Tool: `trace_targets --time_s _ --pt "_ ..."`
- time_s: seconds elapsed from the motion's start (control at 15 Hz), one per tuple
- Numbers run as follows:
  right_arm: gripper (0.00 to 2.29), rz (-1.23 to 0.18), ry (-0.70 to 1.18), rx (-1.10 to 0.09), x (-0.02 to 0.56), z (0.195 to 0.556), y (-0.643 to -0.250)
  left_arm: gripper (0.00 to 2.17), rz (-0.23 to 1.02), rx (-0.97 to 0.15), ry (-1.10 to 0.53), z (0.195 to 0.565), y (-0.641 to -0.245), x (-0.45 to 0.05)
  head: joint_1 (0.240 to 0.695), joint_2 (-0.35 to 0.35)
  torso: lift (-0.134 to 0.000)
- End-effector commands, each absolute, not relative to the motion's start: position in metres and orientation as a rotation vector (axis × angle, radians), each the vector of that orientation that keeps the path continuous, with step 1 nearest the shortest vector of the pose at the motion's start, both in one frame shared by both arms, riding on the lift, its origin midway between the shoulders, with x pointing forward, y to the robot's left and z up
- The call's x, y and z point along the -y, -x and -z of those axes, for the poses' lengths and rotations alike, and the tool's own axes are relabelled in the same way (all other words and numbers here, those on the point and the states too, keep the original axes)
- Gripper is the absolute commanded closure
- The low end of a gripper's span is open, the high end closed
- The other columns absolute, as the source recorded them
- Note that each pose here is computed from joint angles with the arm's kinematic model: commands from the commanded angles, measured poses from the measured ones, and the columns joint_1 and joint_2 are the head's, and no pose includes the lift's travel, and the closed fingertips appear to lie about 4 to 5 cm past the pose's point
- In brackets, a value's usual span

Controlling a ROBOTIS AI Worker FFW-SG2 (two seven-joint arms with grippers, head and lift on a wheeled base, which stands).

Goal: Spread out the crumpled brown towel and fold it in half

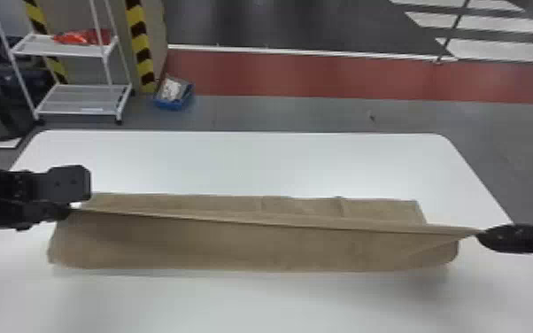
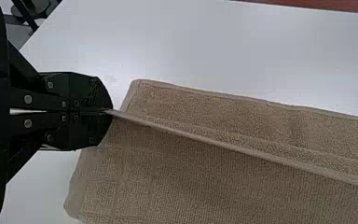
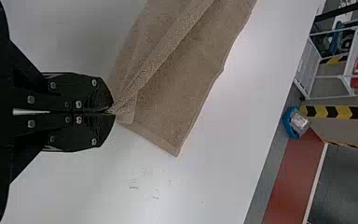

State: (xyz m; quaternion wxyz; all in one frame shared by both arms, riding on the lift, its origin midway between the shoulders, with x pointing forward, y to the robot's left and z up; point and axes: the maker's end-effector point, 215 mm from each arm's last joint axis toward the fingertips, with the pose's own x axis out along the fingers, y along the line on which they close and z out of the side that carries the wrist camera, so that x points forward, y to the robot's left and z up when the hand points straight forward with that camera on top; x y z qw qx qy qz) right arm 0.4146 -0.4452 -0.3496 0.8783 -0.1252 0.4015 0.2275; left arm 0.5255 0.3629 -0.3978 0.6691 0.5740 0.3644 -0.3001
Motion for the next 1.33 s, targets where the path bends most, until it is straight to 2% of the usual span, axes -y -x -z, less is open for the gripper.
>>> trace_targets --time_s 0.0,0.4,0.73,1.27 --pt "1.21 -0.475 0.246 -0.852 0.440 0.353 -0.417 1.42 0.677 -0.836 -1.299 0.405 -0.524 -0.362 0.695 -0.096 -0.124" --pt "1.21 -0.464 0.188 -0.915 0.437 0.358 -0.467 1.42 0.675 -0.865 -1.311 0.407 -0.540 -0.366 0.695 -0.081 -0.124" --pt "1.21 -0.459 0.221 -0.983 0.433 0.375 -0.487 1.42 0.689 -0.911 -1.309 0.419 -0.545 -0.371 0.695 -0.075 -0.124" --pt "1.21 -0.430 0.216 -1.011 0.444 0.376 -0.505 1.42 0.673 -0.945 -1.311 0.421 -0.562 -0.381 0.695 -0.068 -0.124"
